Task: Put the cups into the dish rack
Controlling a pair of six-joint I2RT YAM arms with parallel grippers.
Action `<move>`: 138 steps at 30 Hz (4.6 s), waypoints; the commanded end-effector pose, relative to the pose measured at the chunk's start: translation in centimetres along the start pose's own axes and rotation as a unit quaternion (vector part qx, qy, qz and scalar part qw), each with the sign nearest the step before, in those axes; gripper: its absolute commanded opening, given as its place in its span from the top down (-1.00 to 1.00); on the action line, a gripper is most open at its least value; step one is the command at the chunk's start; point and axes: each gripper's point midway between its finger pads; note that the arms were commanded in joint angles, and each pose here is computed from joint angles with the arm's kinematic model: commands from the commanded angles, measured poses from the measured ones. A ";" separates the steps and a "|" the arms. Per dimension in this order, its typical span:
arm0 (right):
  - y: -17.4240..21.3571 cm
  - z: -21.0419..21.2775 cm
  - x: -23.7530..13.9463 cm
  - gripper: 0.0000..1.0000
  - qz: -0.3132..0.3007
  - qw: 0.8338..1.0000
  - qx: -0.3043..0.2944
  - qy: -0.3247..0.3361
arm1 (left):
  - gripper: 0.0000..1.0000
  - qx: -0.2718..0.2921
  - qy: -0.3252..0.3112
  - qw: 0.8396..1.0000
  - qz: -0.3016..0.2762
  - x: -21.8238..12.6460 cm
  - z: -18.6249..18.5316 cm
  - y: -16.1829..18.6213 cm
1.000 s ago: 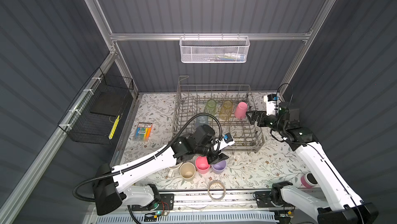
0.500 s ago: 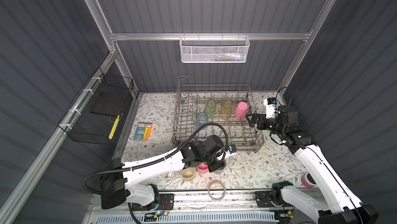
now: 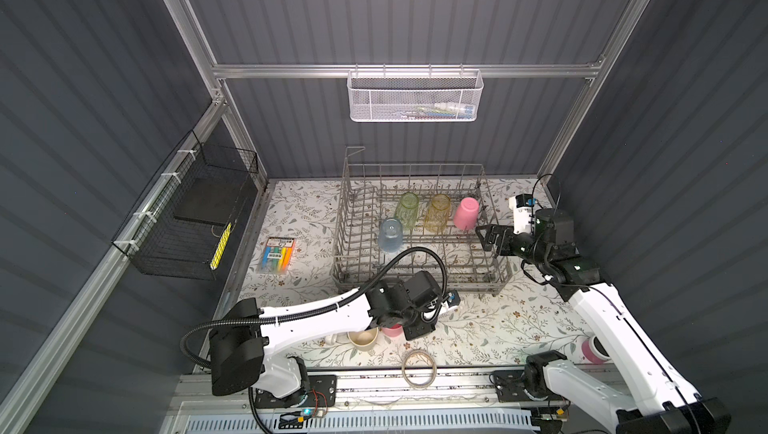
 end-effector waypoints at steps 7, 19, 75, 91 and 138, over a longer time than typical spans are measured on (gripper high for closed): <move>-0.1 -0.2 -0.2 -0.98 -0.009 1.000 -0.003 0.003 | 0.04 0.000 0.021 1.000 0.017 0.4 -1.0 0.5; -0.1 -0.1 -0.1 -0.98 -0.008 1.000 0.000 0.001 | 0.05 0.001 -0.022 1.000 -0.007 -1.6 0.4 -0.6; 0.6 -0.6 -0.2 -0.98 -0.003 1.000 0.007 0.005 | 1.00 0.016 0.059 0.998 0.009 0.0 -2.3 -1.4; -0.2 1.3 -2.4 -0.98 -0.025 0.999 0.013 -0.038 | 1.00 0.036 0.052 0.986 -0.152 -7.6 -2.6 -6.7; 1.3 13.3 -8.3 -0.98 0.070 0.910 0.026 -0.408 | 1.00 -0.042 0.154 0.816 -0.556 -19.5 10.0 -11.9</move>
Point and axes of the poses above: each gripper's point midway between its finger pads, its own x axis out along the fingers, its own z axis along the line the jaws close on, y = z × x, and after that the axes turned 11 degrees about x, right-handed
